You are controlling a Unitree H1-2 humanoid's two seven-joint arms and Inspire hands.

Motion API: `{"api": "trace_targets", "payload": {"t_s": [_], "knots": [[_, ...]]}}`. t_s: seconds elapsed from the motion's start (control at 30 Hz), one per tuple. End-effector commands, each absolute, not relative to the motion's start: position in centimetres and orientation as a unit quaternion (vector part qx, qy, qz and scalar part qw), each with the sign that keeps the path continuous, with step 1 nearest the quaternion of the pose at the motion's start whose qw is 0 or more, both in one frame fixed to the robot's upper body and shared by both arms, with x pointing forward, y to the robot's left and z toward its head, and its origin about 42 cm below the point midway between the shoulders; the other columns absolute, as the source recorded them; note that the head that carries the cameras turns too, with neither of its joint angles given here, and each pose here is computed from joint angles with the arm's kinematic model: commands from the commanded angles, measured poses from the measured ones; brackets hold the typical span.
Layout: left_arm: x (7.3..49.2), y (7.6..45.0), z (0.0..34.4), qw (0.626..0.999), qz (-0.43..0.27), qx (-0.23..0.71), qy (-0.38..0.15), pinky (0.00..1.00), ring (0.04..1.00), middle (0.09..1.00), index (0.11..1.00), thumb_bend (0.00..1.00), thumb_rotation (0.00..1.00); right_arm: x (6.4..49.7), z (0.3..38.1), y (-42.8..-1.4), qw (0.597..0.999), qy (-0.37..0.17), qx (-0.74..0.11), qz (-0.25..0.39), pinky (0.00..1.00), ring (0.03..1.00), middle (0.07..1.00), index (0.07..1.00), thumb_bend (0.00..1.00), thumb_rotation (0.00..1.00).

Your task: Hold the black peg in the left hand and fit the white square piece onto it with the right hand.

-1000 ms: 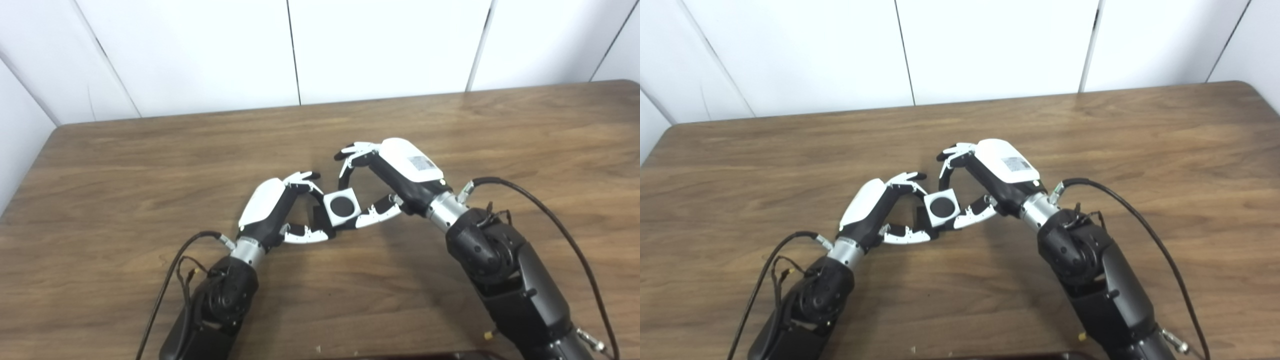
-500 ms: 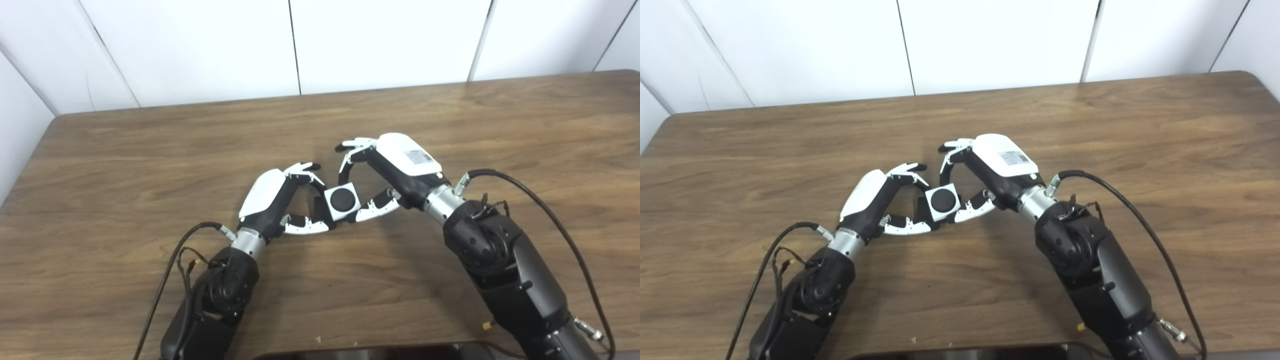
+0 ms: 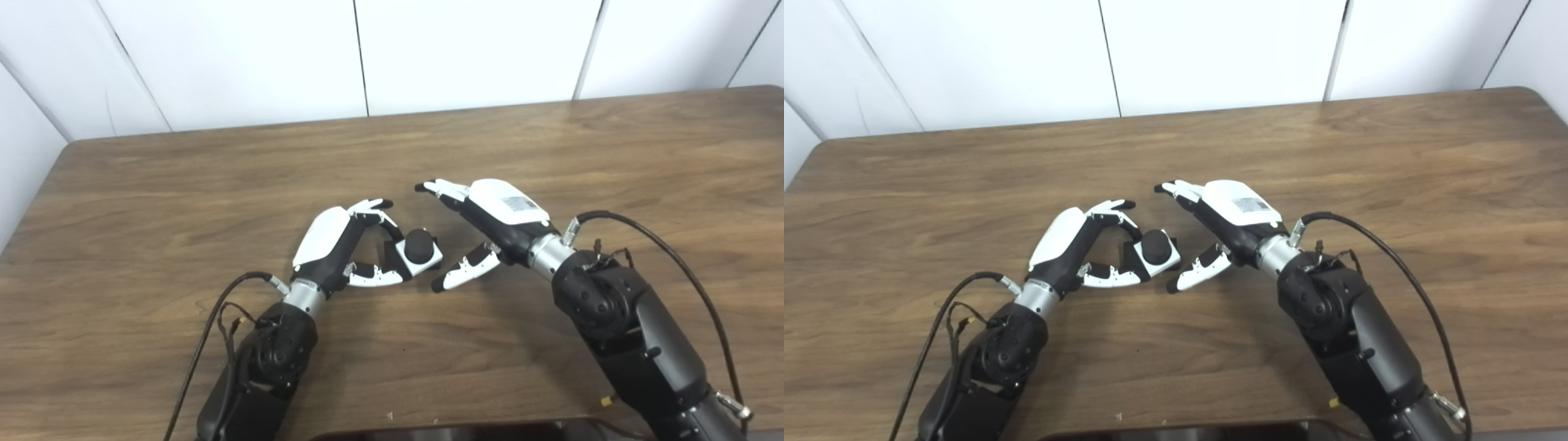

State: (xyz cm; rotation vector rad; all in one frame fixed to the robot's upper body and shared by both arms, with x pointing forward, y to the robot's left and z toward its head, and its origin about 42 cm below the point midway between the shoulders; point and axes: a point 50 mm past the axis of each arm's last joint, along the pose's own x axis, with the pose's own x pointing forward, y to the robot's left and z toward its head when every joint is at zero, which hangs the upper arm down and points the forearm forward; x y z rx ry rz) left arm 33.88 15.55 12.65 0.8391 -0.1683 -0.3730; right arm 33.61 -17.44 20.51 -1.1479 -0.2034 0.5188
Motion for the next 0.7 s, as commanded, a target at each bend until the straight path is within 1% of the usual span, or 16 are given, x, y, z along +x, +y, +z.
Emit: {"api": "trace_targets", "payload": {"t_s": [0.0, 0.13, 0.2, 0.3, 0.4, 0.47, 0.63, 0.67], "knots": [[32.7, 16.3, 9.5, 0.877, -0.211, 0.432, -0.003, 0.87, 0.915, 0.876, 0.493, 0.52, 0.09, 34.0, 22.7, -17.4, 0.802, -0.133, -0.537, 0.224, 0.87, 0.935, 0.957, 0.929, 0.92, 0.34], [32.7, 16.2, 9.5, 0.878, -0.21, 0.429, -0.002, 0.87, 0.916, 0.876, 0.493, 0.52, 0.09, 34.0, 22.6, -18.0, 0.809, -0.134, -0.53, 0.216, 0.87, 0.933, 0.954, 0.926, 0.92, 0.34], [32.8, 16.2, 9.5, 0.879, -0.21, 0.429, -0.001, 0.88, 0.918, 0.877, 0.493, 0.52, 0.09, 34.0, 22.6, -18.6, 0.813, -0.138, -0.527, 0.207, 0.85, 0.92, 0.944, 0.916, 0.91, 0.34], [32.8, 16.3, 9.5, 0.88, -0.209, 0.426, -0.001, 0.87, 0.916, 0.876, 0.492, 0.52, 0.09, 33.9, 22.7, -19.3, 0.818, -0.141, -0.525, 0.19, 0.82, 0.914, 0.929, 0.895, 0.89, 0.32], [32.9, 16.4, 9.4, 0.88, -0.208, 0.427, -0.002, 0.88, 0.915, 0.875, 0.492, 0.52, 0.09, 33.7, 23.1, -20.1, 0.823, -0.139, -0.523, 0.172, 0.82, 0.918, 0.916, 0.872, 0.87, 0.26], [33.0, 16.5, 9.4, 0.88, -0.208, 0.427, -0.001, 0.88, 0.915, 0.874, 0.492, 0.52, 0.09, 33.5, 23.3, -20.6, 0.827, -0.14, -0.521, 0.158, 0.8, 0.914, 0.907, 0.855, 0.86, 0.24], [33.1, 16.6, 9.5, 0.881, -0.207, 0.426, -0.002, 0.87, 0.915, 0.873, 0.492, 0.52, 0.09, 33.2, 23.8, -21.8, 0.837, -0.139, -0.513, 0.131, 0.77, 0.907, 0.901, 0.839, 0.85, 0.2], [33.1, 16.6, 9.5, 0.881, -0.207, 0.426, -0.003, 0.87, 0.914, 0.873, 0.492, 0.52, 0.09, 33.1, 23.8, -22.2, 0.84, -0.137, -0.51, 0.124, 0.76, 0.906, 0.905, 0.843, 0.83, 0.2]]}}
